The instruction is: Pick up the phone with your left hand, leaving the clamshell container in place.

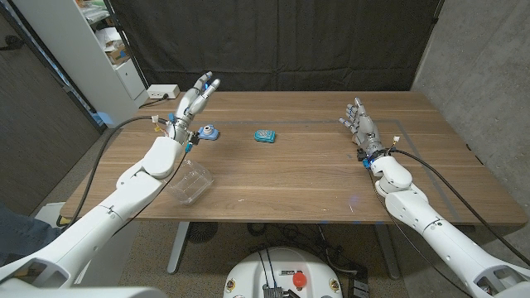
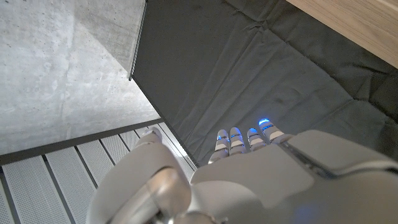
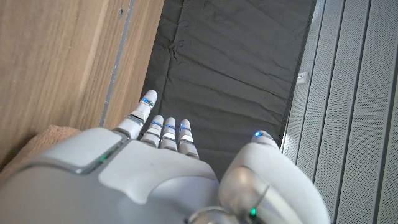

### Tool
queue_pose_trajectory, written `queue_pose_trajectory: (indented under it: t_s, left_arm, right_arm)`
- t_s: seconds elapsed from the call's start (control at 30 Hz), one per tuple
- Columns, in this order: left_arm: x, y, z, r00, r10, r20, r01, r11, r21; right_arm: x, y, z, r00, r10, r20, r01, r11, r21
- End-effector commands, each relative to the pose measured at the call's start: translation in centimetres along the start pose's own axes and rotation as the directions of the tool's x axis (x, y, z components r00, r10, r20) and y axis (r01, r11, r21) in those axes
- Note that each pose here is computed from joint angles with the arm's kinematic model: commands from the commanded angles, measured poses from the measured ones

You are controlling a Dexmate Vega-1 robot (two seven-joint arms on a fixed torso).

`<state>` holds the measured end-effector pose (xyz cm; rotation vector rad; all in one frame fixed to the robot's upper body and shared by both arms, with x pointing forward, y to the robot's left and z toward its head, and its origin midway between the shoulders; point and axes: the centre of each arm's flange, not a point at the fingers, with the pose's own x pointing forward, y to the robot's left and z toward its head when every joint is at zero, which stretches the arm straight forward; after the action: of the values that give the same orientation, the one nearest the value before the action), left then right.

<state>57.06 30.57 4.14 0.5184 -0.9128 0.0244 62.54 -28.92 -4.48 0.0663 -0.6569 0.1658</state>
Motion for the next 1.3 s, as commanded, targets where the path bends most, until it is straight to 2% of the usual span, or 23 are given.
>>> queue_pose_trajectory:
  t_s: [0.03, 0.5, 0.63, 1.03, 1.3]
  left_arm:
    - [0.4, 0.1, 0.9, 0.999, -0.038, 0.015, 0.036, 0.996, 0.082]
    - [1.1, -0.2, 1.4, 0.997, -0.075, 0.020, 0.072, 0.989, 0.132]
    - [1.6, -0.8, 1.0, 0.992, -0.124, 0.012, 0.122, 0.987, 0.107]
    - [2.2, -2.1, 1.7, 0.988, -0.150, 0.035, 0.136, 0.957, 0.256]
    - [2.6, -2.7, 1.8, 0.983, -0.180, 0.027, 0.164, 0.942, 0.294]
  right_arm:
    - [-0.5, -0.1, 0.2, 1.000, -0.010, 0.015, 0.010, 1.000, 0.002]
    - [-0.5, -0.3, 0.5, 1.000, -0.008, 0.023, 0.008, 1.000, -0.001]
    - [-0.5, -0.2, 0.6, 1.000, -0.006, 0.024, 0.006, 1.000, -0.001]
    - [-0.6, -0.3, 0.9, 0.999, -0.011, 0.038, 0.011, 1.000, 0.000]
    - [-0.8, -0.4, 0.8, 0.999, -0.017, 0.038, 0.017, 1.000, 0.005]
